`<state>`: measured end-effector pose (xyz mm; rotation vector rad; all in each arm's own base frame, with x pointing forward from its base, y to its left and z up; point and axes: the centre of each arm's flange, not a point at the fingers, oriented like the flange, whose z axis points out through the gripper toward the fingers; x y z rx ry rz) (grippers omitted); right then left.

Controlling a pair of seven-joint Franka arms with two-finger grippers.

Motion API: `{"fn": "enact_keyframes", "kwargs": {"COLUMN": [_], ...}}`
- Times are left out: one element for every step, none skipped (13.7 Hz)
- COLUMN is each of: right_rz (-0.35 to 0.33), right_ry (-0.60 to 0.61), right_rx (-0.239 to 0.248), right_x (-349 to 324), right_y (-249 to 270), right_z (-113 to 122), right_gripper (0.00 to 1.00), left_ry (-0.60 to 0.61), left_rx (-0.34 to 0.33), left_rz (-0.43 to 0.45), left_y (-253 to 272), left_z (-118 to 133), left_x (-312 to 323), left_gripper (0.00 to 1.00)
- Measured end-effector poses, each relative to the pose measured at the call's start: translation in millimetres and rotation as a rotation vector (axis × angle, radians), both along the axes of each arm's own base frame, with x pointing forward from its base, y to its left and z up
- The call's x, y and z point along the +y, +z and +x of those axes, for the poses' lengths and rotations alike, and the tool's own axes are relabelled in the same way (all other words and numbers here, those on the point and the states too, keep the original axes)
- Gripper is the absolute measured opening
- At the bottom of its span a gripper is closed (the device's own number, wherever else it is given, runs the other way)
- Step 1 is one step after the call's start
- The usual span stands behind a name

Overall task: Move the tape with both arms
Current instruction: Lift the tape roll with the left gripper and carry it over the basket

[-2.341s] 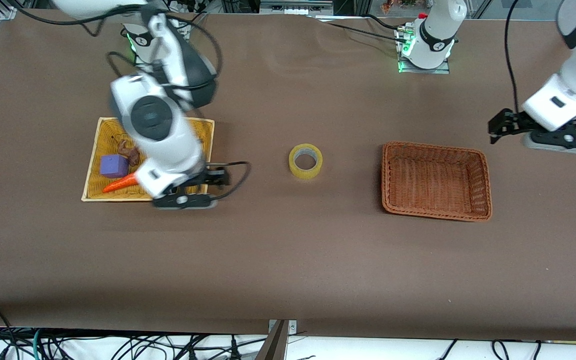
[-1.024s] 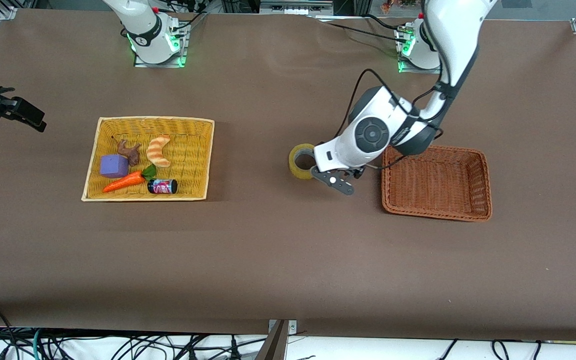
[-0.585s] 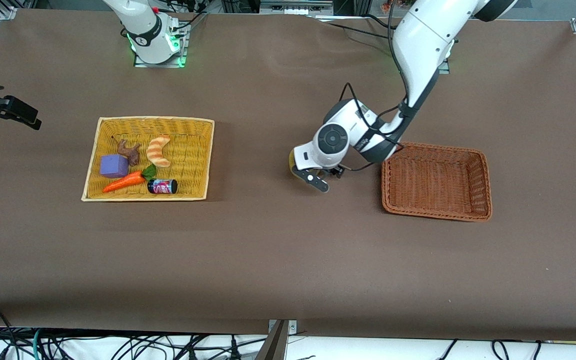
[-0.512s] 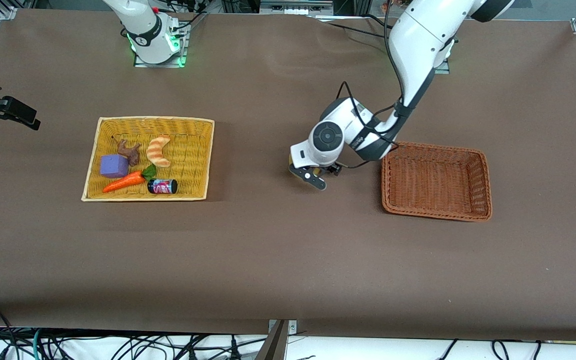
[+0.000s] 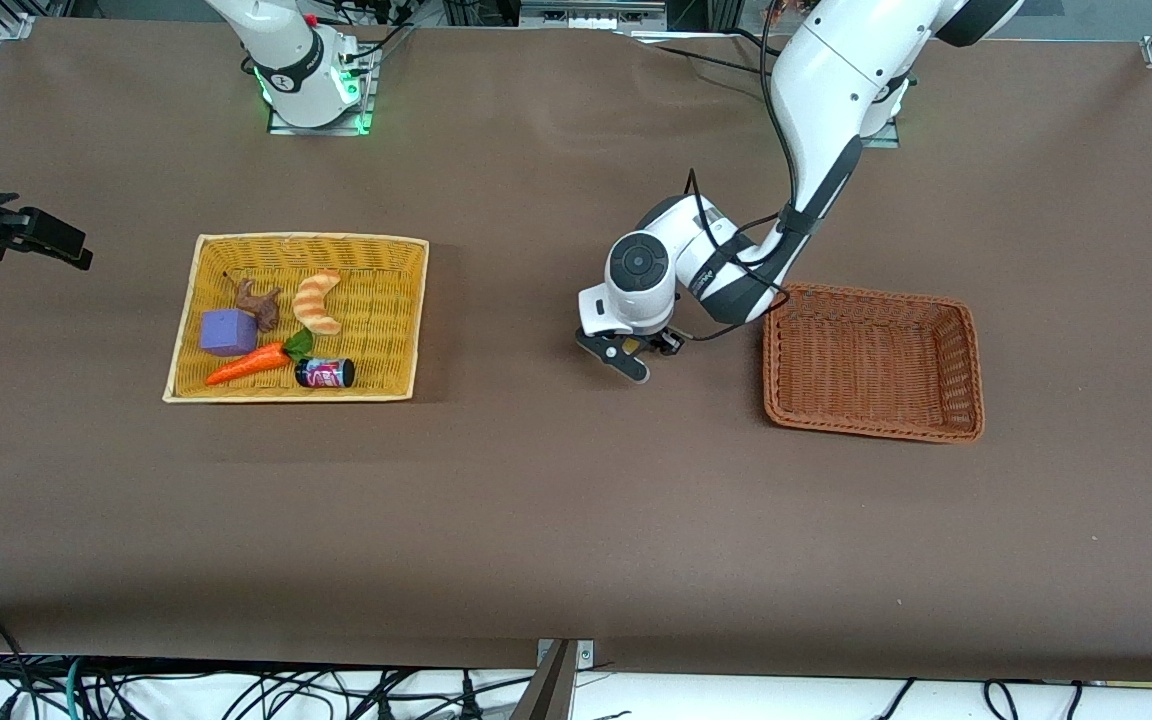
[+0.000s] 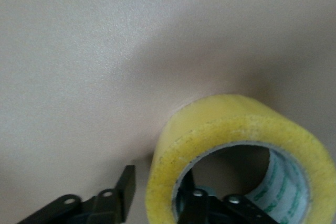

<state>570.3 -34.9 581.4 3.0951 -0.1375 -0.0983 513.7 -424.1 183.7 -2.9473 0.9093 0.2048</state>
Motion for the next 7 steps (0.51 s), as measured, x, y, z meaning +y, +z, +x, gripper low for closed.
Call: {"fn": "enact_keyframes", "kwargs": {"right_rz": [0.0,0.0,0.0,0.001,0.001,0.001,0.001], "right_ry": [0.0,0.0,0.001,0.003,0.006,0.008,0.01], "right_rx": [0.002,0.002,0.004,0.005,0.005,0.003,0.002], "right_x": [0,0,0,1,3,5,5], "right_y": [-1,-1,-2,-3,-3,-3,-2], "right_z": [0,1,1,1,2,2,3], "right_gripper": [1.0,1.0,1.0,1.0,1.0,1.0,1.0], "left_ry": [0.002,0.008,0.013,0.01,-0.007,-0.041,-0.091], "left_rx": [-0.001,0.006,0.019,0.034,0.047,0.064,0.095], "left_rz": [0.003,0.019,0.046,0.079,0.106,0.128,0.145], "left_y": [4,11,23,42,67,93,116], "left_z": [3,7,11,16,21,27,35], "left_x": [1,4,10,18,31,48,72], "left_gripper": [0.24,0.22,0.22,0.22,0.22,0.22,0.22]}}
